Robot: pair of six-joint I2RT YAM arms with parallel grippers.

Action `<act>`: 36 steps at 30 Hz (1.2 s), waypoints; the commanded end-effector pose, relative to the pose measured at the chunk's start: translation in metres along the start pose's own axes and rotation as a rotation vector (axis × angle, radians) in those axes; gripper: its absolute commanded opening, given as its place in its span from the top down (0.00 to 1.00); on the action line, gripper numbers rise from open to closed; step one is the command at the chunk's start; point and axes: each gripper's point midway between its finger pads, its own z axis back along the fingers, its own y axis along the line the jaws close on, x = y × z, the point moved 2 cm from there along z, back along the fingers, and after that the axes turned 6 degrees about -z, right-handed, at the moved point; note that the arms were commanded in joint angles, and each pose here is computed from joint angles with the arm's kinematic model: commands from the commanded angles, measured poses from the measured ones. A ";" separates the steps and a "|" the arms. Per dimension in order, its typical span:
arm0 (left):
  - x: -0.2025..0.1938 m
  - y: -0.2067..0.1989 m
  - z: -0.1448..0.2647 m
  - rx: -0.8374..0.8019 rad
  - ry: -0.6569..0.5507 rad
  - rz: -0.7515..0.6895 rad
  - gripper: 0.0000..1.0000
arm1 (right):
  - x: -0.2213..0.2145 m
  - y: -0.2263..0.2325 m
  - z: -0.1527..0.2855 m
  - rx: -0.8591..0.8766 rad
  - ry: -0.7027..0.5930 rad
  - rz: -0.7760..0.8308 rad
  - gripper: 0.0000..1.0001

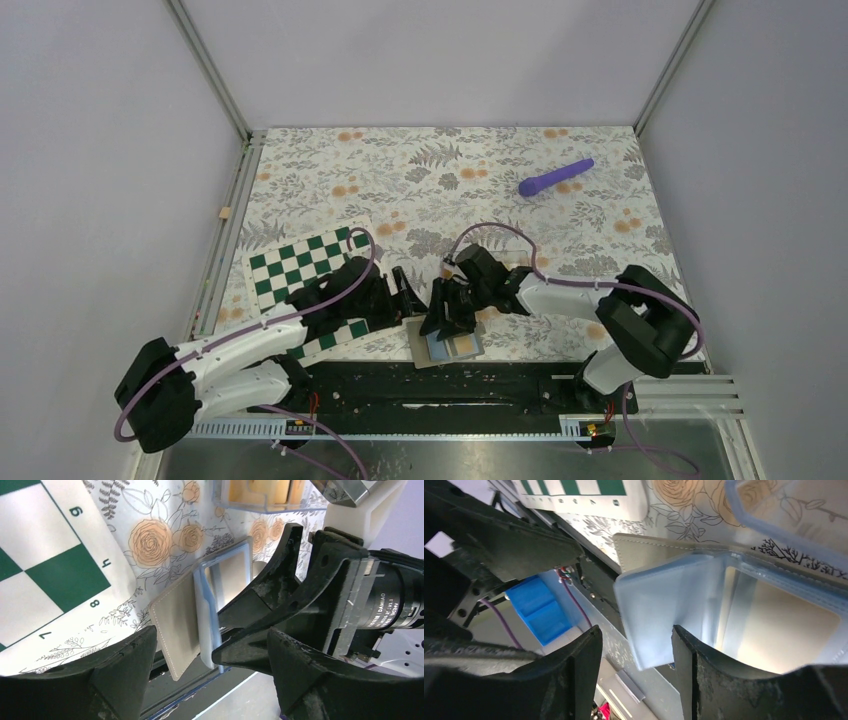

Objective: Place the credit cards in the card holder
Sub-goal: Turn over the card slot in the card holder.

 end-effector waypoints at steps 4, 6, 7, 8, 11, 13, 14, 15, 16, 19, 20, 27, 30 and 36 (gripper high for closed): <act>-0.013 0.003 -0.010 -0.027 0.074 0.050 0.27 | -0.010 0.011 -0.025 -0.022 0.062 0.082 0.39; -0.017 0.007 -0.014 -0.015 0.097 0.054 0.31 | -0.013 0.008 -0.029 -0.044 0.074 0.085 0.38; -0.019 0.008 -0.017 -0.006 0.110 0.050 0.33 | -0.014 0.005 -0.029 -0.051 0.073 0.082 0.38; -0.020 0.009 -0.020 0.004 0.123 0.044 0.36 | -0.014 0.002 -0.029 -0.063 0.067 0.078 0.36; -0.024 0.010 -0.029 0.036 0.164 0.024 0.47 | -0.015 -0.011 -0.025 -0.128 0.057 0.062 0.33; -0.027 0.008 -0.036 0.057 0.190 -0.006 0.53 | -0.014 -0.018 -0.021 -0.170 0.039 0.069 0.29; -0.027 0.004 -0.039 0.065 0.202 -0.026 0.55 | -0.014 -0.020 -0.019 -0.184 0.028 0.071 0.28; -0.030 0.006 -0.042 0.087 0.218 -0.043 0.56 | -0.013 -0.022 -0.017 -0.194 0.013 0.072 0.26; -0.029 0.000 -0.045 0.095 0.225 -0.066 0.57 | -0.012 -0.025 -0.014 -0.203 -0.001 0.070 0.25; -0.034 -0.007 -0.057 0.111 0.256 -0.110 0.61 | -0.009 -0.035 -0.005 -0.229 -0.036 0.041 0.23; -0.034 -0.010 -0.060 0.113 0.262 -0.120 0.62 | -0.008 -0.040 -0.002 -0.239 -0.047 0.023 0.23; -0.033 -0.030 -0.076 0.131 0.283 -0.215 0.63 | -0.008 -0.045 0.017 -0.207 -0.095 0.010 0.22; -0.022 -0.037 -0.067 0.135 0.243 -0.243 0.52 | -0.005 -0.029 0.030 -0.175 -0.128 0.067 0.21; 0.003 -0.061 -0.040 0.094 0.146 -0.311 0.39 | 0.005 -0.001 0.064 -0.162 -0.212 0.146 0.18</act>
